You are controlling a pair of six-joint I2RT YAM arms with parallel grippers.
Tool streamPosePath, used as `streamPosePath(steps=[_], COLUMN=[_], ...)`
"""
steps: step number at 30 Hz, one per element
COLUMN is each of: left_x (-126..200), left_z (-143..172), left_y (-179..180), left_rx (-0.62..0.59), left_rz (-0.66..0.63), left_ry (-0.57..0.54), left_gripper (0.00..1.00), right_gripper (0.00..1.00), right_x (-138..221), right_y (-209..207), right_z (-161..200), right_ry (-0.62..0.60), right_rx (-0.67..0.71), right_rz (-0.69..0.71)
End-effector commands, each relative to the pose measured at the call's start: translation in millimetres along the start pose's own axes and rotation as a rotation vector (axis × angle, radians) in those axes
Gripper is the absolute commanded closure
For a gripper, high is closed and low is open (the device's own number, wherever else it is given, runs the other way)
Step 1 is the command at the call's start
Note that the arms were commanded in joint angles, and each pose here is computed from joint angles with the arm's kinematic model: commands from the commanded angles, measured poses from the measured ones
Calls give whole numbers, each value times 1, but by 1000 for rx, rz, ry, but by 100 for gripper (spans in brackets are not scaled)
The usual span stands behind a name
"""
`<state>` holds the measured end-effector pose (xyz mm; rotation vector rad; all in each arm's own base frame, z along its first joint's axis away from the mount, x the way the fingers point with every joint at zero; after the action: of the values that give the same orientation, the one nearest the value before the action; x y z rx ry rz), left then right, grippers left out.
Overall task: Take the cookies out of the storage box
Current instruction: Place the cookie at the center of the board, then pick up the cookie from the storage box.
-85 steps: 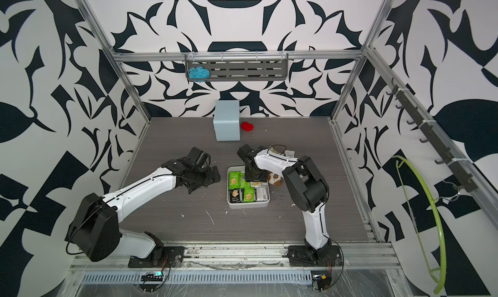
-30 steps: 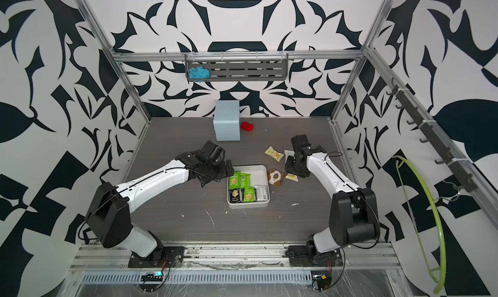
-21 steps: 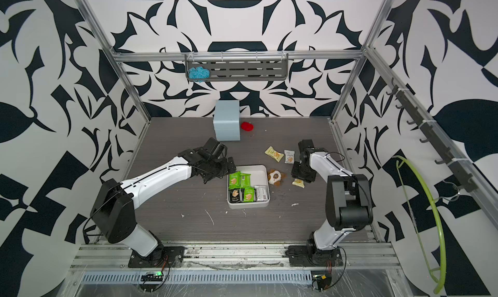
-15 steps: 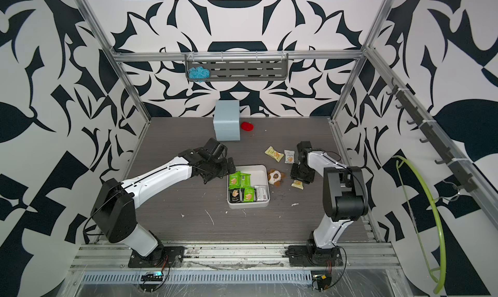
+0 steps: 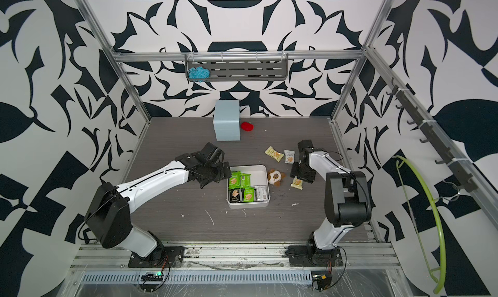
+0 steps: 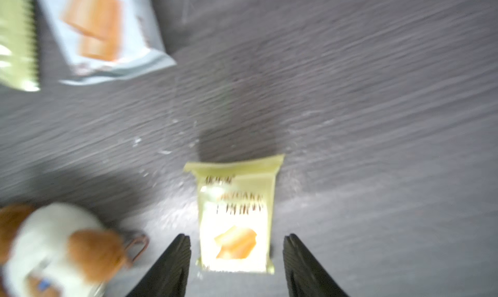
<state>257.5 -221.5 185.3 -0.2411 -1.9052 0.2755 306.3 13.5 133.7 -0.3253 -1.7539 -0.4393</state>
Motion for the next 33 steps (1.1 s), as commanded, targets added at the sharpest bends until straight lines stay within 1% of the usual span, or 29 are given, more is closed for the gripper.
streamPosePath(steps=[1,3,7,11,16,24,30,33], left_x=[-2,-5,-6,-7,-6,3,8,10], left_z=[7,10,14,17,18,15,21,25], left_y=[5,7,15,26,40,61,75,78], left_rx=[13,18,14,13,31,69,86,93], left_rz=[5,4,-12,-29,-37,-49,-68,-73], left_ry=[3,7,5,7,13,-10,-14,-10], left_gripper=[1,1,1,1,1,1,1,1], right_gripper=[38,38,37,36,36,36,38,38], right_x=[40,55,74,81,82,63,43,31], right_y=[6,13,35,67,104,158,191,200], right_z=[2,10,30,54,78,110,115,114], right_ry=[-61,-81,-94,-80,-74,-31,-22,-17], right_rx=[6,26,75,135,192,278,316,334], right_rz=[-61,-99,-184,-262,-302,-333,-319,-276])
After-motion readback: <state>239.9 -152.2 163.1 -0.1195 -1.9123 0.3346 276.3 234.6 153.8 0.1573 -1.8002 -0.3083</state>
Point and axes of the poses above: each gripper's point midway between its finger pads, its own x axis back along the fingers, its own y axis along the line the jaws close on, z = x × y, the point moved 8 cm from there along x, back along the fingers, and after that the axes turned 8 degrees about -x, right-handed, at the moved point
